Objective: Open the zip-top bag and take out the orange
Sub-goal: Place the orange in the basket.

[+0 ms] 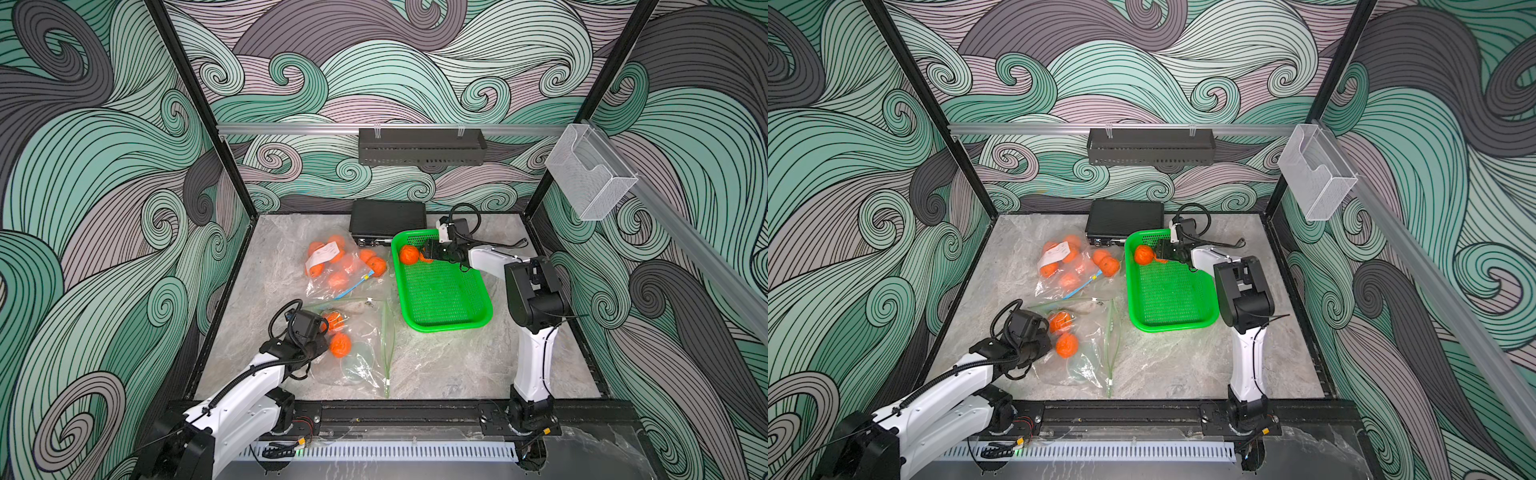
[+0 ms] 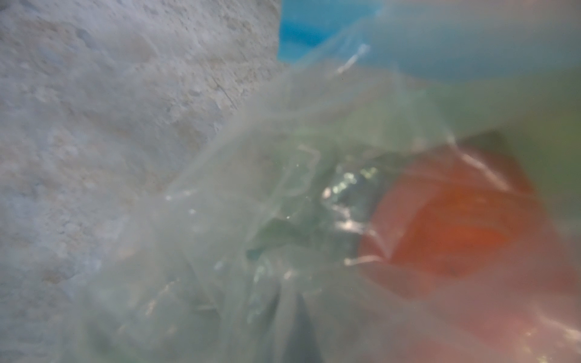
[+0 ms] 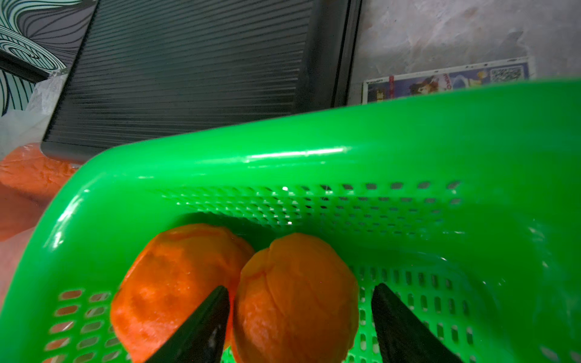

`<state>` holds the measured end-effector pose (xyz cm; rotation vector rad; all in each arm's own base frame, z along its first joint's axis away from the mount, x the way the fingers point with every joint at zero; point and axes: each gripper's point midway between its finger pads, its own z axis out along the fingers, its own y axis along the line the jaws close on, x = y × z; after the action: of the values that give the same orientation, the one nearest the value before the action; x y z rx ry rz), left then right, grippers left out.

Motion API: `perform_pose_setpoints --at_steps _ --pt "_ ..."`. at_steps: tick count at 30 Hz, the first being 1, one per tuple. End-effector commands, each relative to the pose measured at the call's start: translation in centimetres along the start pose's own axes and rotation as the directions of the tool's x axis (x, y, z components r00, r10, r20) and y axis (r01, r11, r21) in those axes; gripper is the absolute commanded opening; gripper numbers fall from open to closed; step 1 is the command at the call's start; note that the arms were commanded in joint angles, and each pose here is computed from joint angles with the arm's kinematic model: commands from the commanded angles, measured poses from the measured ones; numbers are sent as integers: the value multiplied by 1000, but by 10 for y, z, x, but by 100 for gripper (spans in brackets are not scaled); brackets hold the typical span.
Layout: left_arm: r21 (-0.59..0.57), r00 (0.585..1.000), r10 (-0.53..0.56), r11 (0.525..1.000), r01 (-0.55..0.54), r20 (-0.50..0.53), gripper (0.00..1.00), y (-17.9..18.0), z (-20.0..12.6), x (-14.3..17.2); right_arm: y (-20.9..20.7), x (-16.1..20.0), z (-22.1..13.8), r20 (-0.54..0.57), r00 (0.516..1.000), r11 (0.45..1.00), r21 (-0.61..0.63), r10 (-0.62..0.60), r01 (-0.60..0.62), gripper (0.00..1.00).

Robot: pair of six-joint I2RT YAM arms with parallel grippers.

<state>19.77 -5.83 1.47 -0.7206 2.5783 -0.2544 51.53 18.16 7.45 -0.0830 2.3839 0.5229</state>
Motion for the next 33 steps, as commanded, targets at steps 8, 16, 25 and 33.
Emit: perform_pose_setpoints --at_steps 8,16,25,33 --pt "-56 1000 11 998 -13 -20 0 11 0 4 16 -32 -89 135 988 996 50 -78 71 73" --pt "-57 999 18 998 -20 -32 0 10 0 5 65 29 -158 140 972 980 -47 -188 196 67" --pt "-54 999 18 998 -20 -33 0 10 0 5 129 136 -217 143 902 877 -214 -407 430 61" --pt "-57 999 21 998 -23 -38 0 10 0 5 154 203 -235 196 830 753 -352 -522 556 49"
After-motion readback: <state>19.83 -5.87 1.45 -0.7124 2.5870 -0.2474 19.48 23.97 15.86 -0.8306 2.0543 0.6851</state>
